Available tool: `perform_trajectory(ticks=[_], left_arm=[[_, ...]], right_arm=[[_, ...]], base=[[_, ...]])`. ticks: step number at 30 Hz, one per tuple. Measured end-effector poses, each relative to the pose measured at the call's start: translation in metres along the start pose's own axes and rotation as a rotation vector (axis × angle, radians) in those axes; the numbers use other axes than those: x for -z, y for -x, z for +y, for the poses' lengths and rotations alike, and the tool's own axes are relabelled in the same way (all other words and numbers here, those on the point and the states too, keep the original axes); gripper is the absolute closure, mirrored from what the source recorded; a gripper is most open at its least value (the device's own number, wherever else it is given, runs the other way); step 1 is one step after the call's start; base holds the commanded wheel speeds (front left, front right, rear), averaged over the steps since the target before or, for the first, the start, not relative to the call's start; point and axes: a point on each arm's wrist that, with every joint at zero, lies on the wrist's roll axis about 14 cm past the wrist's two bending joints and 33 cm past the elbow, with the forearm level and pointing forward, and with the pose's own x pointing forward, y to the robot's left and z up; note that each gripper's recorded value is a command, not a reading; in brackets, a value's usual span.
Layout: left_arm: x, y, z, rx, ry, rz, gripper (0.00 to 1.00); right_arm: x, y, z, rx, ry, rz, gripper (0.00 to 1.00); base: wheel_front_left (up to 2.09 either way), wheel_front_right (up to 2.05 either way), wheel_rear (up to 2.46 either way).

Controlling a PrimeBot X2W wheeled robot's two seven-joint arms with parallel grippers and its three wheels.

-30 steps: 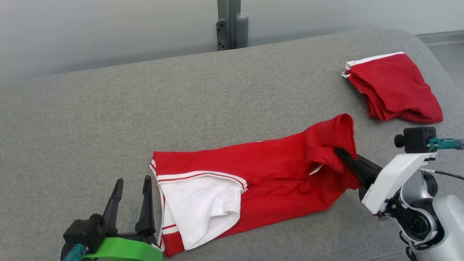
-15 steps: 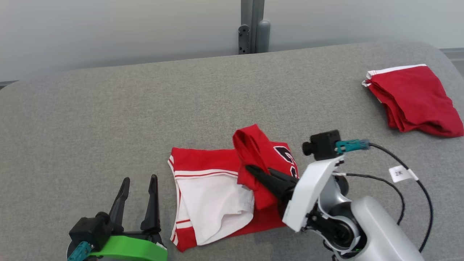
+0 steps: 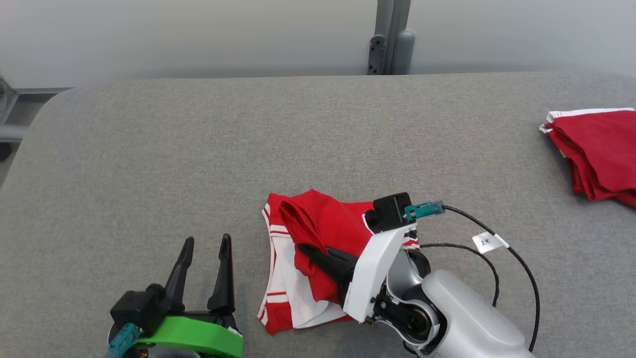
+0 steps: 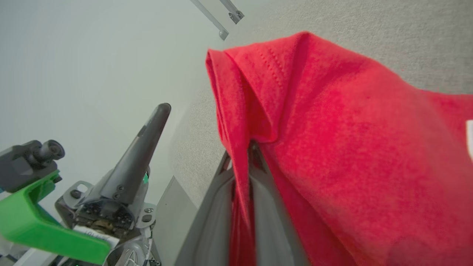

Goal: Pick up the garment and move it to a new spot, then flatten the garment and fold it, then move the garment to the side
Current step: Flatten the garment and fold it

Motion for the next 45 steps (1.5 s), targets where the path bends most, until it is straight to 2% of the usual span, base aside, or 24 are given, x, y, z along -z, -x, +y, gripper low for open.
perform_trajectory(ticks=[4, 6, 7, 8, 19, 27, 33, 37, 42, 45], left_arm=[[0.0, 0.002, 0.003, -0.012, 0.005, -0.004, 0.0], [0.0, 0.002, 0.003, -0.016, 0.006, -0.005, 0.0], [-0.001, 0.002, 0.003, -0.018, 0.008, -0.007, 0.0], [-0.001, 0.002, 0.003, -0.018, 0.01, -0.009, 0.0], [0.0, 0.001, 0.005, -0.024, 0.016, -0.011, 0.0], [0.004, -0.005, -0.001, 0.005, -0.005, 0.001, 0.0], [0.0, -0.016, -0.014, 0.059, -0.04, -0.008, 0.0], [-0.003, -0.022, -0.018, 0.071, -0.057, -0.021, 0.0], [-0.004, -0.024, -0.021, 0.079, -0.07, -0.024, 0.0], [-0.007, -0.024, -0.02, 0.069, -0.079, -0.032, 0.0]], right_arm=[[0.012, -0.011, -0.006, 0.013, 0.009, 0.045, 1.0], [0.015, -0.015, -0.007, 0.012, 0.014, 0.057, 0.53], [0.016, -0.018, -0.006, 0.008, 0.017, 0.067, 0.12], [0.017, -0.02, -0.005, 0.004, 0.018, 0.071, 0.0], [-0.004, -0.032, 0.002, -0.026, 0.01, -0.012, 0.0], [-0.049, -0.028, -0.021, 0.051, 0.162, -0.202, 0.0], [-0.082, -0.004, -0.055, 0.172, 0.284, -0.38, 0.0], [-0.09, 0.019, -0.08, 0.268, 0.311, -0.444, 0.0], [-0.106, 0.064, -0.102, 0.392, 0.361, -0.564, 0.0], [-0.104, 0.095, -0.111, 0.471, 0.403, -0.609, 0.0]], base=[[0.0, 0.0, 0.0], [0.0, 0.0, 0.0], [0.0, 0.0, 0.0], [0.0, 0.0, 0.0], [0.0, 0.0, 0.0], [0.0, 0.0, 0.0], [0.0, 0.0, 0.0], [0.0, 0.0, 0.0], [0.0, 0.0, 0.0], [0.0, 0.0, 0.0]])
